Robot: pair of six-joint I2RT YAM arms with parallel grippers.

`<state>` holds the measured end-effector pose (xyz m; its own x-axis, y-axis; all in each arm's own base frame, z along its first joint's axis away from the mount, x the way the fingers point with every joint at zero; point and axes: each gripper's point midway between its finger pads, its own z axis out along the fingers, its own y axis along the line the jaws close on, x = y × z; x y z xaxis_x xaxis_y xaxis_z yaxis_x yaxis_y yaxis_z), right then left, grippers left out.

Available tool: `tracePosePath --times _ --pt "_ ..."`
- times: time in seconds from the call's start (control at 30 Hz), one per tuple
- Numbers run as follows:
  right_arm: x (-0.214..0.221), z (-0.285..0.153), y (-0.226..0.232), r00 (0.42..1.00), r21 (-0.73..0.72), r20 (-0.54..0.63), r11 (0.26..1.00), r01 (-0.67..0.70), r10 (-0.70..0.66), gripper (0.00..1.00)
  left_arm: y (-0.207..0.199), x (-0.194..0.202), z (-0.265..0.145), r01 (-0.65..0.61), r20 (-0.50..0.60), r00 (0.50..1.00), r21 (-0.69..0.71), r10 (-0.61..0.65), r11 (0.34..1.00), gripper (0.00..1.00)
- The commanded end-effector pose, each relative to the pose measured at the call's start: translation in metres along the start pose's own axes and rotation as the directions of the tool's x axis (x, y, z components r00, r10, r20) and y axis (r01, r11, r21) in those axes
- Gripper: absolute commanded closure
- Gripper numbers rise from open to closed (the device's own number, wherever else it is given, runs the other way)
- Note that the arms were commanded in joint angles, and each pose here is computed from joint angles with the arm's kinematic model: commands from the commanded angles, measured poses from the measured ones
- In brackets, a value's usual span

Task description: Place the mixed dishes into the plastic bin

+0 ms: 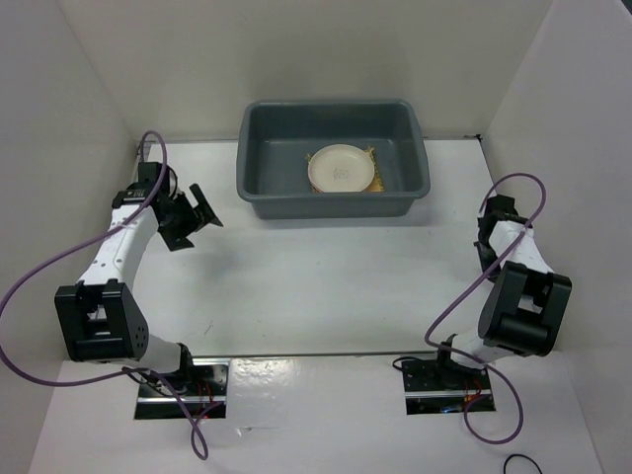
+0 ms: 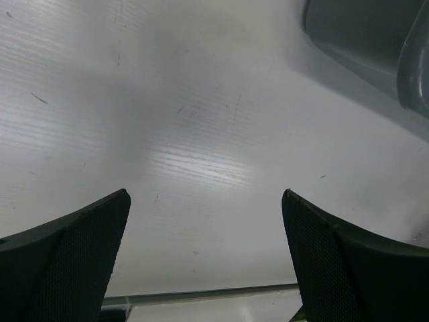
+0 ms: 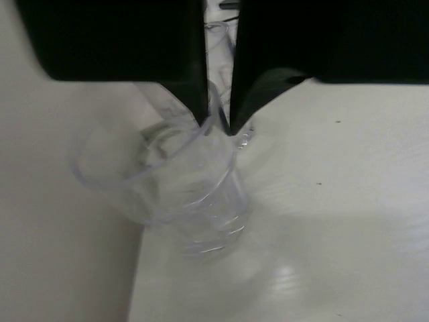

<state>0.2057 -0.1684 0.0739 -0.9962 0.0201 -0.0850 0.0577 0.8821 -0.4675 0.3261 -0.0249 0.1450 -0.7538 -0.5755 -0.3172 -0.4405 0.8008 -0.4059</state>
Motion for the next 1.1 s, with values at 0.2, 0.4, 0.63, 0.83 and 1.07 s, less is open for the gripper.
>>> tracePosePath --times 0.2,0.4,0.63,0.83,1.07 --pt "-0.052 -0.052 -0.044 0.973 0.055 0.191 0.988 -0.142 0.130 1.00 0.001 -0.004 -0.009 -0.009 0.046 0.999 0.017 0.008 1.000 0.00" --pt "-0.147 -0.196 -0.082 0.791 0.059 0.605 0.985 -0.160 0.092 1.00 0.006 0.003 -0.009 -0.006 0.036 0.999 0.012 0.006 1.000 0.00" --pt "-0.235 -0.321 0.030 0.535 0.125 0.821 0.977 0.175 -0.201 1.00 0.007 0.000 -0.007 0.008 0.049 0.999 0.015 -0.009 1.000 0.00" --pt "-0.308 -0.340 0.128 0.464 0.121 0.832 0.916 0.384 -0.304 1.00 0.010 0.000 -0.024 0.007 0.089 0.996 0.025 -0.009 1.000 0.00" --pt "-0.362 -0.303 0.194 0.445 0.196 0.786 0.856 0.479 -0.429 1.00 0.023 0.003 -0.047 0.037 0.125 0.991 0.016 -0.039 0.999 0.00"
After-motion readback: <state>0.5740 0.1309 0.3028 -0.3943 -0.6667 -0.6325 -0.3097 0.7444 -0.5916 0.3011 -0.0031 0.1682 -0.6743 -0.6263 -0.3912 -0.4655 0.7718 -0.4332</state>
